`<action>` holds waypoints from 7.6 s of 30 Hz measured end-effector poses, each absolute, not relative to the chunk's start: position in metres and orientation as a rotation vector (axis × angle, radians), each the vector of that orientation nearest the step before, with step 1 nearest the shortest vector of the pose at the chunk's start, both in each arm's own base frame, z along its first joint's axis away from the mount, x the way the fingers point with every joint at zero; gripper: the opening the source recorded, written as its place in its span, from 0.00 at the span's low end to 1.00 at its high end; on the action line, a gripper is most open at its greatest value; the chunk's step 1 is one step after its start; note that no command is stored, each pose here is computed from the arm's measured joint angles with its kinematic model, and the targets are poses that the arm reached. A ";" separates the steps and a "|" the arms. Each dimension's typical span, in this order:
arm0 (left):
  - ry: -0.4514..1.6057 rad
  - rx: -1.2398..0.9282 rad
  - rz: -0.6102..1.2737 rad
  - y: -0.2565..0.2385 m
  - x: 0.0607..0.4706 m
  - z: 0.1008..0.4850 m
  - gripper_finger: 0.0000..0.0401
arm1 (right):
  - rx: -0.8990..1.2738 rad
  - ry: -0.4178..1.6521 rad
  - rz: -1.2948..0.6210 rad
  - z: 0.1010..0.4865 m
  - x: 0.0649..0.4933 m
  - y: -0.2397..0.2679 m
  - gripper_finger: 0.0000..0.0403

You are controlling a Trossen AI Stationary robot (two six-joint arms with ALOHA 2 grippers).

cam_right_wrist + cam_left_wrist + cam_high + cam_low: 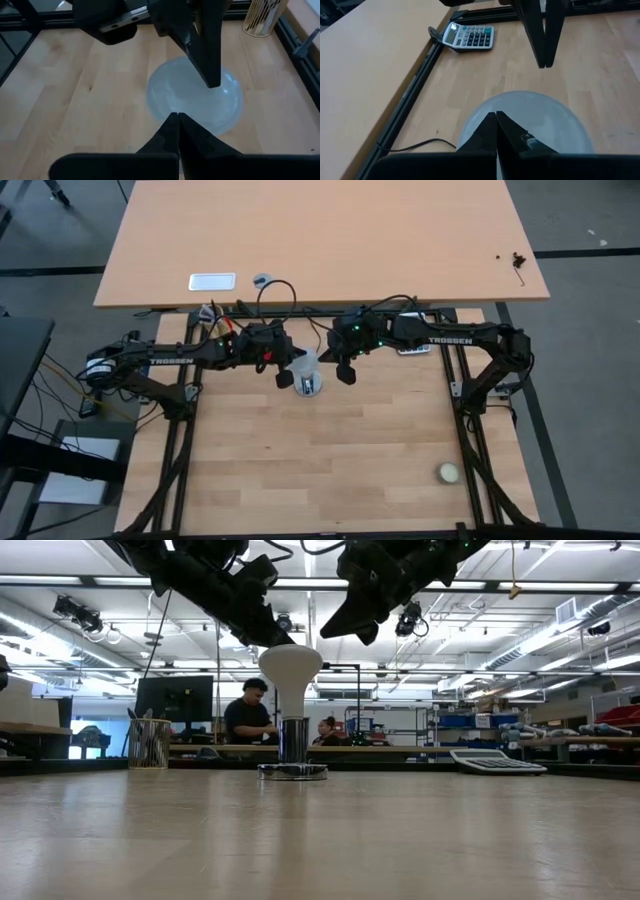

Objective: Screw lightbulb
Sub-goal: Insert the white lightbulb into the silver lamp

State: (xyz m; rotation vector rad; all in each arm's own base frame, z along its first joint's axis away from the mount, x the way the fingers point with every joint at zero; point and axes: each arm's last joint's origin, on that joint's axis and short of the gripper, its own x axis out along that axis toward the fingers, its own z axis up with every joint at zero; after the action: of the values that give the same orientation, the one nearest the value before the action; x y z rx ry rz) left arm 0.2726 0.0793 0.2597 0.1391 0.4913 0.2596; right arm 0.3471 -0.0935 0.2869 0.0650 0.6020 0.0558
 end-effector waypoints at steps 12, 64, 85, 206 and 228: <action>0.449 0.153 0.253 0.077 0.277 0.273 0.00 | 0.060 0.601 0.055 0.287 0.347 -0.094 0.02; 0.534 0.004 0.124 0.038 0.239 0.238 0.00 | -0.023 0.566 0.000 0.276 0.362 -0.098 0.01; 0.565 0.019 0.219 0.041 0.237 0.236 0.00 | 0.014 0.642 0.044 0.264 0.366 -0.088 0.01; 0.525 0.070 0.253 0.029 0.248 0.234 0.00 | -0.021 0.605 -0.030 0.265 0.370 -0.103 0.02; 0.563 0.035 0.436 0.064 0.239 0.231 0.00 | -0.017 0.613 0.049 0.263 0.373 -0.088 0.02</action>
State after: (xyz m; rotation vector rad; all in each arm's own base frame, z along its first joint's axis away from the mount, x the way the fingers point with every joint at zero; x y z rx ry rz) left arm 0.2395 0.0636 0.2310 0.0348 0.5633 0.4356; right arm 0.3731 -0.0881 0.2629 -0.0172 0.6126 0.0487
